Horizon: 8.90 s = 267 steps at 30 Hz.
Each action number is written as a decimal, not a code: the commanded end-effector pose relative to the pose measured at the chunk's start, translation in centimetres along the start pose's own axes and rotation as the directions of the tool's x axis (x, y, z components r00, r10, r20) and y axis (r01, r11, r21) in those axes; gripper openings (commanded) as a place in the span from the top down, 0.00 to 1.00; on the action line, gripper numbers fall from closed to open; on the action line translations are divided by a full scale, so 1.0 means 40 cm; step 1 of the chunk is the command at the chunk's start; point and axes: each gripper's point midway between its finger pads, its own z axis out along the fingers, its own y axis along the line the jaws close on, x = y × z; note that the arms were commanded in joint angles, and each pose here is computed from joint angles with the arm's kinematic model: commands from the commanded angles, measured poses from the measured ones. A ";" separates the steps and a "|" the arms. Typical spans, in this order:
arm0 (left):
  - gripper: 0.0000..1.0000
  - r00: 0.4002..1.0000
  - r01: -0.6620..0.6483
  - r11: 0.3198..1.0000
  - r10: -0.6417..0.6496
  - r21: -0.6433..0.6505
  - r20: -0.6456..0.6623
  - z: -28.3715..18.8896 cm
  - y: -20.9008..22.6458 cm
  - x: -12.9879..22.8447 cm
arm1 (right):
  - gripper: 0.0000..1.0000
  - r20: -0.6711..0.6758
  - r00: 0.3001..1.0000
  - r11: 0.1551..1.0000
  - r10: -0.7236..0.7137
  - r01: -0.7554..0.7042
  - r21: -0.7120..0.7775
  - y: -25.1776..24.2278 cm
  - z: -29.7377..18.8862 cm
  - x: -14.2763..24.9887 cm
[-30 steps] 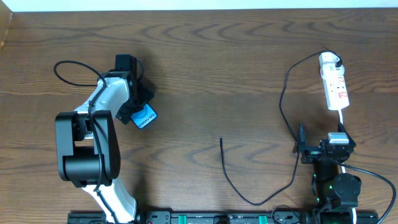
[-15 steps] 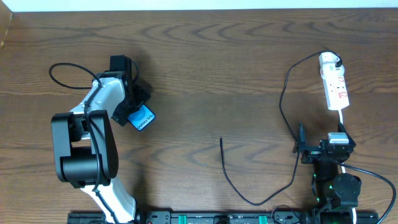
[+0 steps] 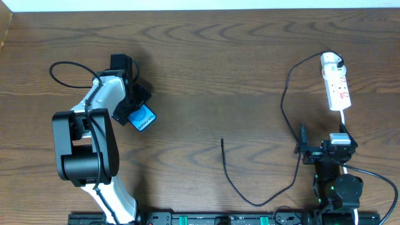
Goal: Plug charger to phone and switch on socket
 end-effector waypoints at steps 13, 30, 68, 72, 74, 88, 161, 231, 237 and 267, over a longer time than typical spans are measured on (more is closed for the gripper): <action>0.10 0.983 0.047 0.999 -0.050 -0.017 -0.176 0.085 0.017 0.090 | 0.01 0.002 1.000 1.000 -0.012 0.012 -0.001 0.001 -0.001 0.000; 0.10 0.983 0.043 0.999 -0.045 -0.016 -0.175 0.085 0.017 0.090 | 0.01 0.002 1.000 1.000 -0.013 0.013 -0.001 0.001 -0.001 0.000; 0.11 0.985 0.012 1.000 -0.014 -0.016 -0.175 0.085 0.020 0.090 | 0.01 0.002 1.000 1.000 -0.012 0.012 -0.001 0.001 -0.001 0.000; 0.11 0.986 -0.006 1.000 0.005 -0.009 -0.166 0.086 0.017 0.084 | 0.01 0.002 1.000 1.000 -0.012 0.012 -0.001 0.001 -0.001 0.000; 0.11 0.986 -0.006 1.000 0.004 -0.008 -0.165 0.086 0.016 0.084 | 0.01 0.002 1.000 1.000 -0.012 0.012 -0.001 0.001 -0.001 0.000; 0.18 0.987 -0.006 1.000 0.004 -0.010 -0.164 0.086 0.017 0.084 | 0.01 0.002 1.000 1.000 -0.012 0.012 -0.001 0.001 -0.001 0.000; 0.93 0.995 -0.006 0.998 0.013 0.066 -0.103 -0.060 -0.009 0.053 | 0.01 0.002 1.000 1.000 -0.013 0.013 -0.001 0.001 -0.001 0.000; 0.93 0.681 0.442 0.484 0.367 0.755 -0.634 -0.659 -0.330 0.233 | 0.01 0.002 1.000 1.000 -0.013 0.013 -0.001 0.001 -0.001 0.000; 0.93 0.597 0.522 0.508 0.356 0.685 -0.719 -0.687 -0.331 0.239 | 0.01 0.002 1.000 1.000 -0.012 0.012 -0.001 0.001 -0.001 0.000; 0.93 0.482 0.570 0.544 0.386 0.616 -0.787 -0.723 -0.316 0.261 | 0.01 0.002 1.000 1.000 -0.012 0.012 -0.001 0.001 -0.001 0.000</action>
